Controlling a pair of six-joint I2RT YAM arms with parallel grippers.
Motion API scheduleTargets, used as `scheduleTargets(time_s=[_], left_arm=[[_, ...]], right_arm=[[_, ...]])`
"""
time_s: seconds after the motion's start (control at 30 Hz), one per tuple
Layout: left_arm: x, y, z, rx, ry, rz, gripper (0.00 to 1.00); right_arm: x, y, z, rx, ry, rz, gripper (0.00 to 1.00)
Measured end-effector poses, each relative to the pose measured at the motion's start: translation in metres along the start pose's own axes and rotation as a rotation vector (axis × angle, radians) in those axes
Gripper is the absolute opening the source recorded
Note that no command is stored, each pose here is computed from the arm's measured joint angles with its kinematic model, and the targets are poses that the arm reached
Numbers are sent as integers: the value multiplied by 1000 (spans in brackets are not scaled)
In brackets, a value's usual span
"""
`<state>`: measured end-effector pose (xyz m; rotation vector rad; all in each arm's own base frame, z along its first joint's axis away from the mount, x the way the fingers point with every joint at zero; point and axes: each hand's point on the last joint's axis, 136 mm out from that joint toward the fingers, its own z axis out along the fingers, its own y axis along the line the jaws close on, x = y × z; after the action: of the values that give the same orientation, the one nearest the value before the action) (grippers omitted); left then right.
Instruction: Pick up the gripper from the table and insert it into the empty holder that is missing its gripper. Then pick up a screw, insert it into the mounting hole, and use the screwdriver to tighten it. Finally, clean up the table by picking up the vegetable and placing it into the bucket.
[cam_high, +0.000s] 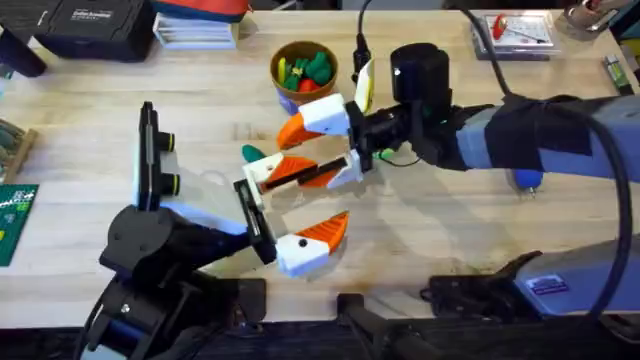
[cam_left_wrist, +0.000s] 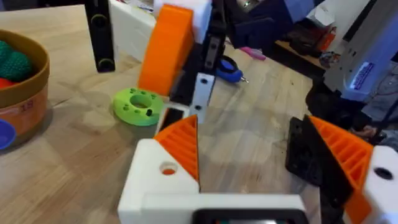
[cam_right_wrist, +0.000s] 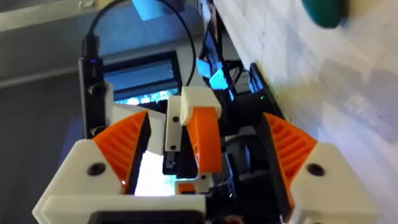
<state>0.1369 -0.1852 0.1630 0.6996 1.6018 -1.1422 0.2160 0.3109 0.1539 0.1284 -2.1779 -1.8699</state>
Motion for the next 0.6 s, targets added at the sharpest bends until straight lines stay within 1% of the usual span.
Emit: scheduleTargets(time_s=[0.13,0.23,0.3,0.5,0.6], left_arm=[[0,0,0,0,0,0,985],[0,0,0,0,0,0,985],[0,0,0,0,0,0,985],[0,0,0,0,0,0,985],[0,0,0,0,0,0,985]], right_arm=[[-18,-1,-18,-1,-81,-44,993],[-39,4,-40,-11,-173,-120,994],[-51,6,-55,-8,-234,-149,995],[-85,7,-97,29,-416,-233,994],[-95,9,-115,58,-490,-264,994]])
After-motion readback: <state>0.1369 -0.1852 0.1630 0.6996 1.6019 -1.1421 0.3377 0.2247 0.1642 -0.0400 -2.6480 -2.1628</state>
